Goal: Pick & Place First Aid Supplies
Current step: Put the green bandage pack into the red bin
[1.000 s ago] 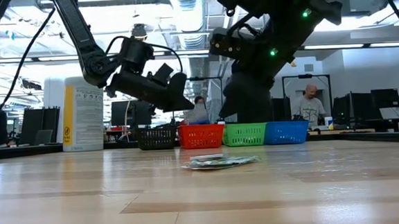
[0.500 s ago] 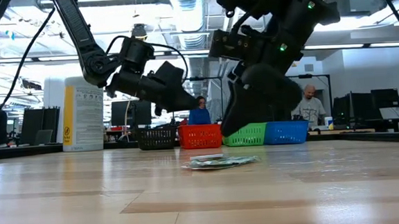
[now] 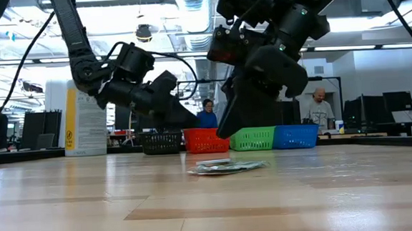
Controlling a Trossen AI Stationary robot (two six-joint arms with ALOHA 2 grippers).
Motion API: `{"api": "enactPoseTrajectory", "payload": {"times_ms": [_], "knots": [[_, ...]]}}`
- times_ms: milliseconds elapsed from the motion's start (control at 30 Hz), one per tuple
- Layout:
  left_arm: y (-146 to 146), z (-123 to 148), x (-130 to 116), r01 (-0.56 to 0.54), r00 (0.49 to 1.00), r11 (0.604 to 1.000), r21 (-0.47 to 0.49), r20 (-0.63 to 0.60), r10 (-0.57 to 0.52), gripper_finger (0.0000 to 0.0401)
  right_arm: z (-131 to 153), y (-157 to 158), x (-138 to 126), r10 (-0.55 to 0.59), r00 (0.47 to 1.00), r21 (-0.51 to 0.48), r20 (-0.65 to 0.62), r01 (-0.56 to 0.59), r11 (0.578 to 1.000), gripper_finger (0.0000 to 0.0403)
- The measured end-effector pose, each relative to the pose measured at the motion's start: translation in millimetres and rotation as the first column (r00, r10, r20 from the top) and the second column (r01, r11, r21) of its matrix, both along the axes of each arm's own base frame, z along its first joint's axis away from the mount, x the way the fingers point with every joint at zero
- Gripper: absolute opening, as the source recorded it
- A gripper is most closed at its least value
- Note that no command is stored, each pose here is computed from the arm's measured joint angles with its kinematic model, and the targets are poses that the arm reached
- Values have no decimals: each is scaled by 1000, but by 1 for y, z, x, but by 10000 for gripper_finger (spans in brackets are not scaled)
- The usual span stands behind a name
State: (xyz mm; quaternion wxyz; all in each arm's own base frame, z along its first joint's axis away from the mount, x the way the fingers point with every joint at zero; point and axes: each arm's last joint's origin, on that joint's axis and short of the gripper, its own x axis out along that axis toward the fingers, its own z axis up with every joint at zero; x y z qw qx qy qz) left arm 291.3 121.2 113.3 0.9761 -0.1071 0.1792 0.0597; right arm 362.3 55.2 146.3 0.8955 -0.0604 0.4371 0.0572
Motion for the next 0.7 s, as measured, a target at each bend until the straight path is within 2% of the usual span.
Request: {"api": "enactPoseTrajectory", "payload": {"times_ms": [267,433,600,700], "knots": [[-36,-7,-8,147,988,985,94,-49,-143,108,0,2,0,96,995,-43,1,-95,995,108],[-59,14,-18,223,974,959,176,8,-228,108,0,1,0,118,993,-61,2,-117,991,108],[-71,39,-36,232,961,946,227,95,-258,108,-3,-2,2,138,990,-82,5,-137,987,108],[-79,47,-48,244,950,938,246,132,-282,108,-14,-2,5,167,986,-55,-6,-167,984,108]]}}
